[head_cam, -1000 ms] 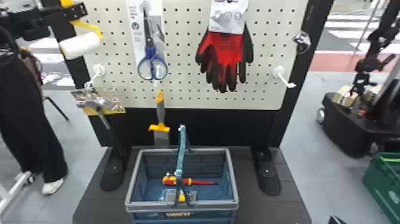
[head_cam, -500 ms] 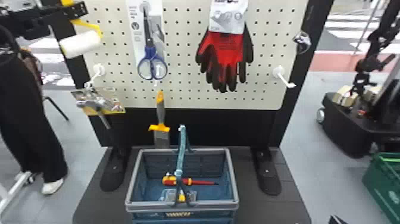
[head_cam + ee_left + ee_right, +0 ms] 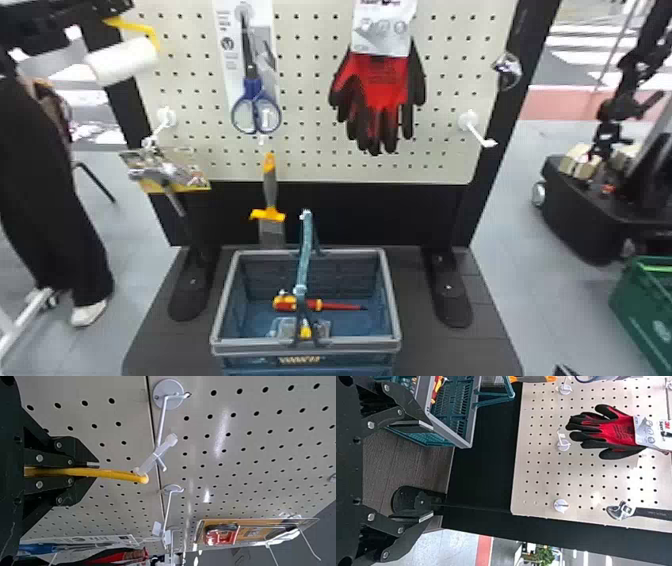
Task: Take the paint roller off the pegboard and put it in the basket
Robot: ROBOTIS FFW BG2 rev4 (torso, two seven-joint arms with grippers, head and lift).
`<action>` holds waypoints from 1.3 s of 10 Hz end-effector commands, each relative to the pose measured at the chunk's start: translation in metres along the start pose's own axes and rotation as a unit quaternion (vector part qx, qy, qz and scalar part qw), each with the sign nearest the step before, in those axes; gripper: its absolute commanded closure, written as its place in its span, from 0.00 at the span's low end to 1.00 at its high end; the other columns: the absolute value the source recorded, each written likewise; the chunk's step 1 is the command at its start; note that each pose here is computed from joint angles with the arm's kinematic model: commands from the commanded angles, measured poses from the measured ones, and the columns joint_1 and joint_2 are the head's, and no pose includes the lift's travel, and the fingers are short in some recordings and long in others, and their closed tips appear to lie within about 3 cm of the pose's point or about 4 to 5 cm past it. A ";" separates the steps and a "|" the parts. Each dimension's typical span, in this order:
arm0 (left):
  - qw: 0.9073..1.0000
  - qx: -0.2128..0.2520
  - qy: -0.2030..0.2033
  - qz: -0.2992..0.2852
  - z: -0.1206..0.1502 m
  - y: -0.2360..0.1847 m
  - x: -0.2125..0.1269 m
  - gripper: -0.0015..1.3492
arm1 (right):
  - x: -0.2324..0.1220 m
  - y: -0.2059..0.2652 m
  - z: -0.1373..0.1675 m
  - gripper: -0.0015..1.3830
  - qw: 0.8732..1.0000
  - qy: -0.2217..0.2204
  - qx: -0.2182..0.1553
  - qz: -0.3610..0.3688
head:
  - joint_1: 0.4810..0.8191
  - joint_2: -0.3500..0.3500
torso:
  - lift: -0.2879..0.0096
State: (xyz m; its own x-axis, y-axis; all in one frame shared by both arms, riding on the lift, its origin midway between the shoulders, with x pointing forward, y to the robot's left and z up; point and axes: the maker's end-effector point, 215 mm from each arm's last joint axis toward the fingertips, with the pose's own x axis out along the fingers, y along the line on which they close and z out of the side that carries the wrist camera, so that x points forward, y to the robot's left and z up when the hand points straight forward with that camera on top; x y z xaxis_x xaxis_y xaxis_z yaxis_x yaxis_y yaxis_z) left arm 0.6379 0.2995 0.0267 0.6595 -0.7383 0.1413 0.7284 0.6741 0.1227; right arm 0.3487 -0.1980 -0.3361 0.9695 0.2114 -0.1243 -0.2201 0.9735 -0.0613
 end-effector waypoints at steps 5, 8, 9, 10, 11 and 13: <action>0.999 0.044 -0.014 0.007 0.019 -0.033 -0.022 0.85 | 0.000 0.000 -0.001 0.36 1.000 0.001 0.001 0.000 | 0.20 0.50 | 0.63; 0.997 0.041 -0.052 0.032 0.007 -0.057 -0.054 0.85 | -0.001 0.000 -0.001 0.36 1.000 0.002 0.001 0.000 | 0.20 0.50 | 0.63; 0.995 0.040 -0.076 0.051 0.005 -0.066 -0.065 0.85 | -0.001 0.000 0.000 0.36 1.000 0.001 0.001 0.000 | 0.20 0.50 | 0.63; 0.993 0.031 -0.093 0.069 -0.005 -0.069 -0.080 0.85 | -0.001 0.000 -0.001 0.36 1.000 0.002 0.001 0.000 | 0.20 0.50 | 0.63; 0.988 0.016 -0.118 0.096 -0.016 -0.070 -0.100 0.85 | -0.001 0.000 -0.001 0.36 1.000 0.002 0.001 0.000 | 0.20 0.50 | 0.63; 0.977 -0.020 -0.145 0.154 -0.050 -0.081 -0.135 0.85 | -0.002 0.001 0.000 0.36 1.000 0.002 0.001 0.002 | 0.20 0.50 | 0.63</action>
State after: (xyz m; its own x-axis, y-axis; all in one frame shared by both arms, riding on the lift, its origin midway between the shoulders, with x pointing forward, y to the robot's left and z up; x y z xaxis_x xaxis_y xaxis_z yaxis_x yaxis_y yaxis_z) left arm 0.5092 0.3428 -0.0386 0.7663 -0.4780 0.4292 0.5205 0.8536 0.0213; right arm 0.3467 -0.1977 -0.3364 0.9683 0.2135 -0.1295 -0.2224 0.9732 -0.0590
